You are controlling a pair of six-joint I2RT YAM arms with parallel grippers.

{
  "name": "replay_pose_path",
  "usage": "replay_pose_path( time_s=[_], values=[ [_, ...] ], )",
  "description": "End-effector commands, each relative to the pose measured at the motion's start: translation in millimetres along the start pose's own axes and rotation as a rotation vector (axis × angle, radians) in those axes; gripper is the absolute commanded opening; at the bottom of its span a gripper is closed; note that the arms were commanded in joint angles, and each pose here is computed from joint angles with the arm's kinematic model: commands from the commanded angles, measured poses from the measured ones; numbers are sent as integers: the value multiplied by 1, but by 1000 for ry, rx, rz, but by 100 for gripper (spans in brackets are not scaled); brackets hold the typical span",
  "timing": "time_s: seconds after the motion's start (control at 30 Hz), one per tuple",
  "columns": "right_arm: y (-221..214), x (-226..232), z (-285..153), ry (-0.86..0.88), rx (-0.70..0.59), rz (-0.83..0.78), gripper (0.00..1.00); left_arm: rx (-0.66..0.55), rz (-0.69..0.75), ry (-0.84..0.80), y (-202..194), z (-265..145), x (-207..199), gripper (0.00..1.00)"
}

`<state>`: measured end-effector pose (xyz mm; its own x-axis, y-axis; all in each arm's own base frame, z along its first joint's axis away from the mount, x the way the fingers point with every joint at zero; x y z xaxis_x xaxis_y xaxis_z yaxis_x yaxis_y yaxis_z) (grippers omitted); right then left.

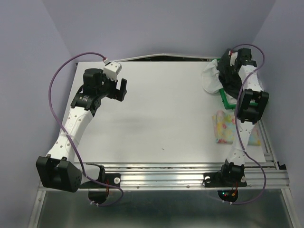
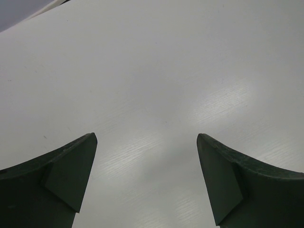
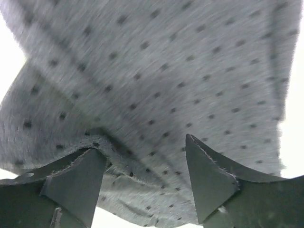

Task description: Fold and stack the skirts

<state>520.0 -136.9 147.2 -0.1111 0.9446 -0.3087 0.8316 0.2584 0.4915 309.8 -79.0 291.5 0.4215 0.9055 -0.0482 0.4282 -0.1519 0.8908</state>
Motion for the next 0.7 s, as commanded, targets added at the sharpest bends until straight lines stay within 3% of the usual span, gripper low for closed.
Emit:
replay_pose_path(
  time_s=[0.0, 0.13, 0.2, 0.23, 0.27, 0.3, 0.33, 0.5, 0.67],
  values=[
    [26, -23, 0, -179, -124, 33, 67, -37, 2, 11, 3, -11, 0, 99],
    [29, -28, -4, -208, -135, 25, 50, -38, 1, 15, 3, -12, 0, 99],
    [32, -31, -11, -217, -146, 9, 33, -38, 1, 15, 3, -12, 0, 99],
    [34, -33, -17, -222, -155, 5, 19, -42, 2, 16, 4, -12, 0, 99],
    [35, -33, -17, -222, -157, 2, 18, -44, 2, 16, 4, -12, 0, 99],
    [40, -37, -29, -233, -181, 6, 6, -44, 3, 16, 5, -11, 0, 99],
    [44, -39, -36, -240, -198, 10, 1, -47, 3, 15, 6, -12, 0, 99],
    [70, -52, -95, -263, -321, 74, 1, -56, 5, 15, 8, -11, 0, 99],
    [100, -56, -195, -211, -559, 217, 0, -66, -8, 32, 9, -10, 2, 99]
  ],
)
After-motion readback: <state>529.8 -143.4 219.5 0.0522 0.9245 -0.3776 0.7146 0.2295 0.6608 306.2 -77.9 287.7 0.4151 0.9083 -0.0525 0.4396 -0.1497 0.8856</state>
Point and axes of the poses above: each gripper's point midway between its finger pads, its own z axis out along the fingers, its own x axis along the line the jaws close on, y = z × x, the point moved 7 cm from there along -z, back along the fingers, and after that the axes turned 6 degrees about -z, right-handed, at the moved point
